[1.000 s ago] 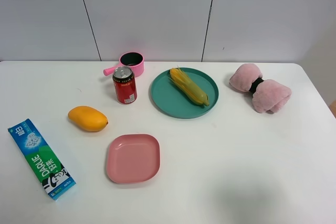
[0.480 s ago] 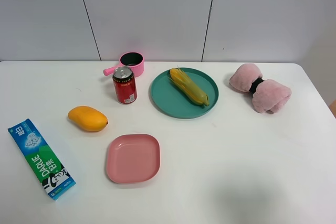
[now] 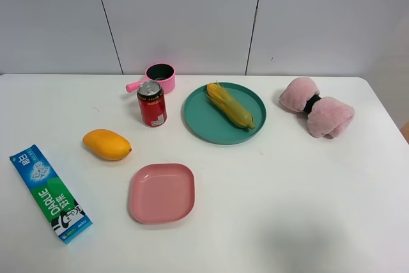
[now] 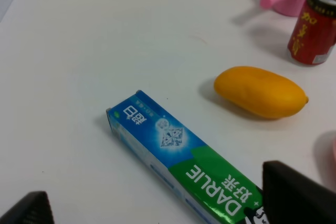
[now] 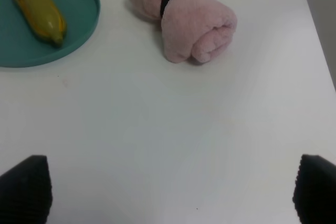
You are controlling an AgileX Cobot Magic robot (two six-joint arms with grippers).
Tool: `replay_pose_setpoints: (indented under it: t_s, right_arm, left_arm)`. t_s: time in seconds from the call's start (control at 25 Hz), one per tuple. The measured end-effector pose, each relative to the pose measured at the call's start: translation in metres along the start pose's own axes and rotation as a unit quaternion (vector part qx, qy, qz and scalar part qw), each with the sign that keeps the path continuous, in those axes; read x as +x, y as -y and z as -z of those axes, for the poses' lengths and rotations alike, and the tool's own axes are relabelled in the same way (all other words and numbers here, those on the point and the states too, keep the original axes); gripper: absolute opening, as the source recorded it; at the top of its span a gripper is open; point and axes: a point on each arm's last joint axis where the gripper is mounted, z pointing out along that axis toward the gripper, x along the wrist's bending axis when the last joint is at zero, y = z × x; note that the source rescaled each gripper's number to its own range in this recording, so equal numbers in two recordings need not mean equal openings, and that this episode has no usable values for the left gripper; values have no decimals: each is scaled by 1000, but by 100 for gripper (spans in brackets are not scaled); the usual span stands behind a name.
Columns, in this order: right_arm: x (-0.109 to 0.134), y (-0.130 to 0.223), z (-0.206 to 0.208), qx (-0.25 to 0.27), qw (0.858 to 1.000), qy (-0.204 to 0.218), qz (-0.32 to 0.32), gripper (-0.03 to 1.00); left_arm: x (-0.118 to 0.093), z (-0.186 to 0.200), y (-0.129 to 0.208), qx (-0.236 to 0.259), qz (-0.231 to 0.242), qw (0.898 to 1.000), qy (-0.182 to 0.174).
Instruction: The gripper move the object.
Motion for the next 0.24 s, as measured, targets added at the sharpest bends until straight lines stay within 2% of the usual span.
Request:
replay_pose_setpoints:
  t_s: [0.24]
  right_arm:
    - [0,0,0,0,1000,0,0,97]
  left_arm:
    - [0,0,0,0,0,1000,0]
